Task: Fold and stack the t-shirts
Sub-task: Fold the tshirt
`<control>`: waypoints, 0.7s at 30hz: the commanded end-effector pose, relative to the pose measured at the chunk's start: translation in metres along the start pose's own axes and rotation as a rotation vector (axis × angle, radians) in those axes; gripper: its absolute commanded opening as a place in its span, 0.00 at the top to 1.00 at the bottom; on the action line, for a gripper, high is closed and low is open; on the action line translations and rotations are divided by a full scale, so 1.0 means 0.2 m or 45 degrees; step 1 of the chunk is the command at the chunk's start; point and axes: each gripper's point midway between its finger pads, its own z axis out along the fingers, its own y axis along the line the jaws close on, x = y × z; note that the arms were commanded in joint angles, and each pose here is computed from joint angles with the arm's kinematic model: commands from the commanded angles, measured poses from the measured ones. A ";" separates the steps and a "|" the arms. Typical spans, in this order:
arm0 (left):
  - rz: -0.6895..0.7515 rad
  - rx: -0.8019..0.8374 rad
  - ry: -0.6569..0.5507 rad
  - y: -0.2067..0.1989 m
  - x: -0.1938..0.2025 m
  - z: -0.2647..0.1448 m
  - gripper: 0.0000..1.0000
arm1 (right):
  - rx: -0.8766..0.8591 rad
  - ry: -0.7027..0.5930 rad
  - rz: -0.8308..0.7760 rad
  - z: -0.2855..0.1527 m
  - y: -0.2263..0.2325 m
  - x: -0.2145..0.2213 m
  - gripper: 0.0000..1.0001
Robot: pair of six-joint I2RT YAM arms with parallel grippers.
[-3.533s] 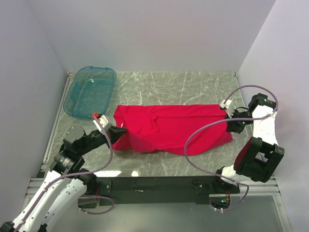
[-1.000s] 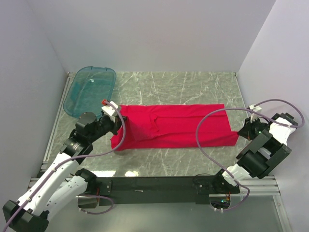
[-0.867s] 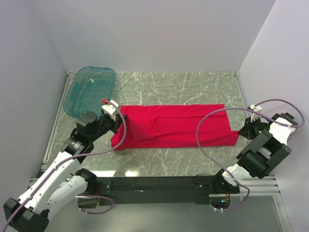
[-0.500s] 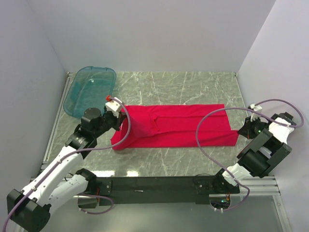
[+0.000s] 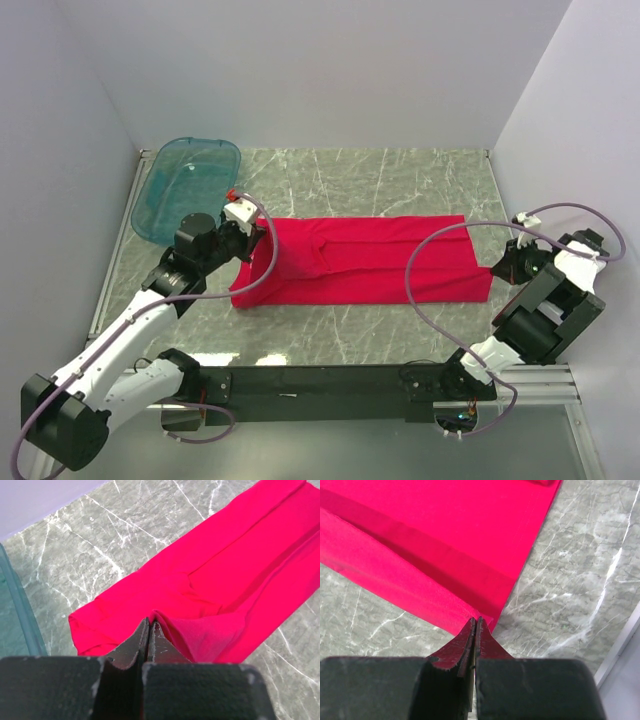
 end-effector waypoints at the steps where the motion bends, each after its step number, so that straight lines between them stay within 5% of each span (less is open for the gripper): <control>1: 0.064 -0.008 -0.112 0.03 -0.17 0.00 1.00 | 0.016 0.000 -0.007 0.02 -0.02 0.00 1.00; 21: 0.052 -0.005 -0.059 0.08 -0.13 0.08 1.00 | 0.105 0.094 0.050 0.10 -0.09 0.04 1.00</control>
